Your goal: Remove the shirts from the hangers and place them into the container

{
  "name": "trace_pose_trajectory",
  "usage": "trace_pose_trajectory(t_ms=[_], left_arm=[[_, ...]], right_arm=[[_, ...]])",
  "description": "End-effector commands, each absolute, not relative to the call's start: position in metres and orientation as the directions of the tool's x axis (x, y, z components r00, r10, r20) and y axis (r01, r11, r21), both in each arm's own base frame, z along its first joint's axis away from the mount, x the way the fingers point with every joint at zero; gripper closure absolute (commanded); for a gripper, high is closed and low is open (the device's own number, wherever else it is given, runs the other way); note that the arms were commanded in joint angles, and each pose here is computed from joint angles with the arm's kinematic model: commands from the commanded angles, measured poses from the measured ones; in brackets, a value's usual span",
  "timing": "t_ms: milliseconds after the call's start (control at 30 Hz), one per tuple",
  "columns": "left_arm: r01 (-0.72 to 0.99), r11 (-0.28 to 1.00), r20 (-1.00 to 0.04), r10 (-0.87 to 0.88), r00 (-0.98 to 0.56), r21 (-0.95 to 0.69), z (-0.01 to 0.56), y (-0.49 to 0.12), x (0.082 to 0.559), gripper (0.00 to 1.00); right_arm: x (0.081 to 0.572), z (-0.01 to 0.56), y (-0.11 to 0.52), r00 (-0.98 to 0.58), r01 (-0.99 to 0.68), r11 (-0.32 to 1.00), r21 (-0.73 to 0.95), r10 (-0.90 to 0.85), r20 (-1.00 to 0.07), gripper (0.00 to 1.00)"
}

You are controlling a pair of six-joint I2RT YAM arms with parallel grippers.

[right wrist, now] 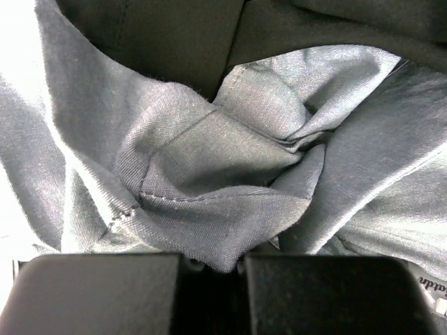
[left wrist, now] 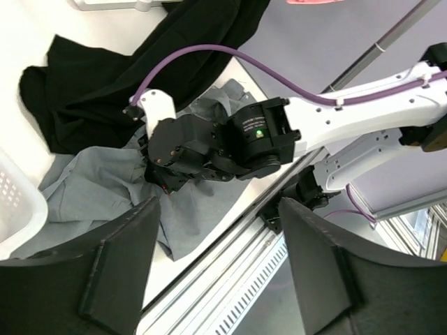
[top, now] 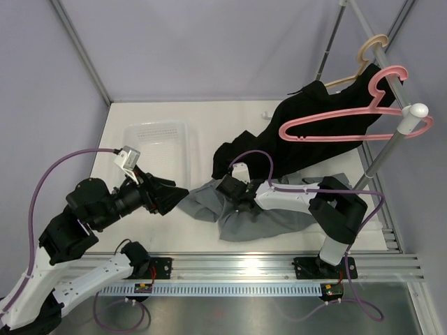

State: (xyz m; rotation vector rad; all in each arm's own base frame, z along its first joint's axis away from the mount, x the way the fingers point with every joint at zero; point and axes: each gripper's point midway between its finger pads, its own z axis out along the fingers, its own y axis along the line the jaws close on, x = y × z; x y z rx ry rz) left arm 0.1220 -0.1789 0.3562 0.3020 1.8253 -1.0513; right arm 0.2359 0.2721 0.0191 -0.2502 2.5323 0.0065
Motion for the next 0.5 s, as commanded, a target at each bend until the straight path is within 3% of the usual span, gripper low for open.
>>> trace_pose_trajectory(t_ms=[0, 100, 233, 400, 467], left_arm=[[0.548, 0.642, -0.830, -0.285, -0.479, -0.537, 0.361, -0.164, 0.128, 0.32], [0.439, 0.712, -0.809, -0.321, -0.492, -0.549, 0.349, -0.150, 0.138, 0.44], [0.406, 0.715, -0.789, -0.335, -0.515, -0.569, 0.340, -0.148, 0.137, 0.45], [0.571, 0.559, -0.790, -0.305, -0.532, -0.601, 0.351, -0.169, 0.108, 0.27], [0.663, 0.438, -0.792, -0.263, -0.551, -0.607, 0.356, -0.184, 0.088, 0.21]], right_arm=[[0.243, 0.042, 0.283, -0.745, -0.200, 0.978, -0.061, -0.193, -0.638, 1.00], [0.240, 0.113, 0.304, -0.642, -0.274, 0.962, -0.017, -0.196, -0.741, 1.00], [0.236, 0.254, 0.322, -0.479, -0.403, 0.906, 0.131, -0.087, -0.874, 1.00], [0.227, 0.398, 0.334, -0.294, -0.589, 0.792, 0.163, -0.023, -0.955, 1.00], [0.222, 0.407, 0.347, -0.292, -0.646, 0.749, 0.146, -0.065, -0.954, 1.00]])
